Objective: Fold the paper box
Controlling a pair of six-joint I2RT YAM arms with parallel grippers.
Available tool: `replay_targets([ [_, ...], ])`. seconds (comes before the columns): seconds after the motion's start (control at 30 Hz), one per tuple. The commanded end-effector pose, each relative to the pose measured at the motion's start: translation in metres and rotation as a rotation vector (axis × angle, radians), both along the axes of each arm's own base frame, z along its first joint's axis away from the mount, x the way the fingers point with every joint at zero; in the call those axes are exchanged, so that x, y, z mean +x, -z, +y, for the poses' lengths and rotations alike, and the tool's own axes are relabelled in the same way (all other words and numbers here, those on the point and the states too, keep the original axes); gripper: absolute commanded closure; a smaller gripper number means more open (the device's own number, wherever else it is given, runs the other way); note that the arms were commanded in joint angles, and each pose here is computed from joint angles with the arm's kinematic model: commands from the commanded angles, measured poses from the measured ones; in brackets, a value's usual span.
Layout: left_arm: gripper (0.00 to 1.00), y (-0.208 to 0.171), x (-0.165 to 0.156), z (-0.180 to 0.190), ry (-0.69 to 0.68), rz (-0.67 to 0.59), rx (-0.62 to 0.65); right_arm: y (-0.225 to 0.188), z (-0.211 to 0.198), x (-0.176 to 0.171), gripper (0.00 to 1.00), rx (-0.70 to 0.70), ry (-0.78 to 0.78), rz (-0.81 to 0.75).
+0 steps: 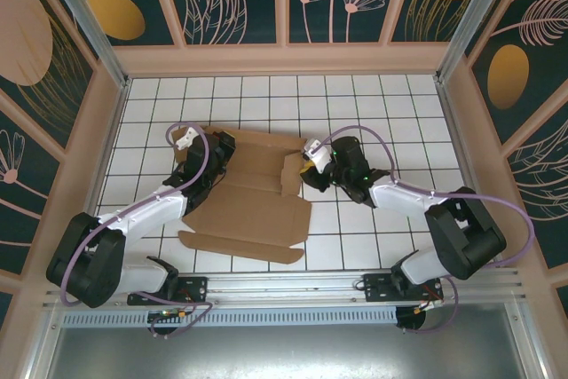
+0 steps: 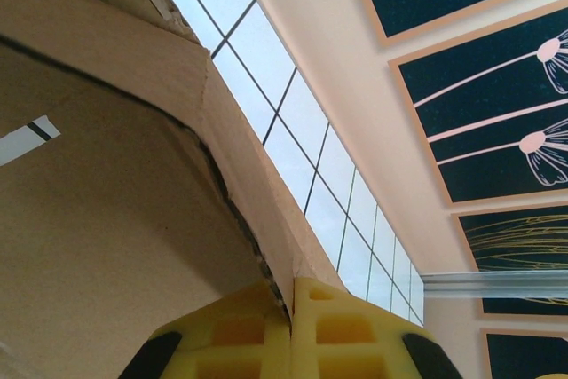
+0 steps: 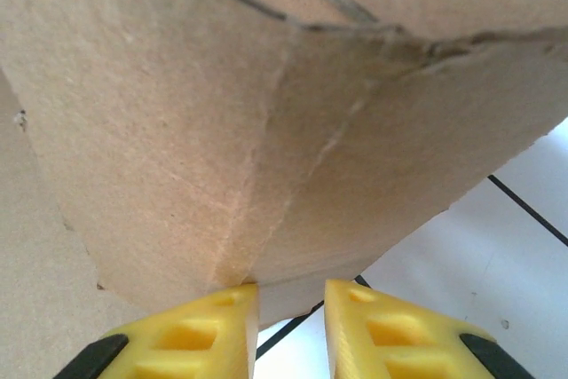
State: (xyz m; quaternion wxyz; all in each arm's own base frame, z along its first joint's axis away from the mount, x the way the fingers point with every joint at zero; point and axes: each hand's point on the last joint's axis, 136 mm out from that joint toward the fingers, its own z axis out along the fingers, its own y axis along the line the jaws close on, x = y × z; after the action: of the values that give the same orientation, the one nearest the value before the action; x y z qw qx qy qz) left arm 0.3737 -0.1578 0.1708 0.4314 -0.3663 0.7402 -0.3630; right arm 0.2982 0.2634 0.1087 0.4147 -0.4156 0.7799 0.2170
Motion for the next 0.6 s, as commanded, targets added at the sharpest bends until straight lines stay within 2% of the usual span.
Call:
replay_targets([
  [0.0,1.00,-0.014,-0.004,-0.003,0.037,-0.054,0.006,-0.020,0.000,-0.003,0.72,0.017,-0.021,-0.077],
  [0.1,1.00,-0.026,-0.007,-0.007,0.075,-0.138,-0.020,-0.021,-0.013,0.003,0.70,-0.020,0.053,-0.106],
  [0.27,1.00,-0.024,-0.014,-0.013,0.134,-0.201,-0.035,-0.017,-0.023,0.009,0.64,-0.050,0.105,-0.144],
  [0.37,1.00,-0.015,-0.014,-0.015,0.147,-0.184,-0.030,-0.016,-0.021,0.014,0.62,-0.044,0.117,-0.151],
  [0.57,1.00,-0.008,-0.010,-0.003,0.074,-0.123,0.010,-0.017,-0.021,0.014,0.59,-0.025,0.136,-0.158],
])
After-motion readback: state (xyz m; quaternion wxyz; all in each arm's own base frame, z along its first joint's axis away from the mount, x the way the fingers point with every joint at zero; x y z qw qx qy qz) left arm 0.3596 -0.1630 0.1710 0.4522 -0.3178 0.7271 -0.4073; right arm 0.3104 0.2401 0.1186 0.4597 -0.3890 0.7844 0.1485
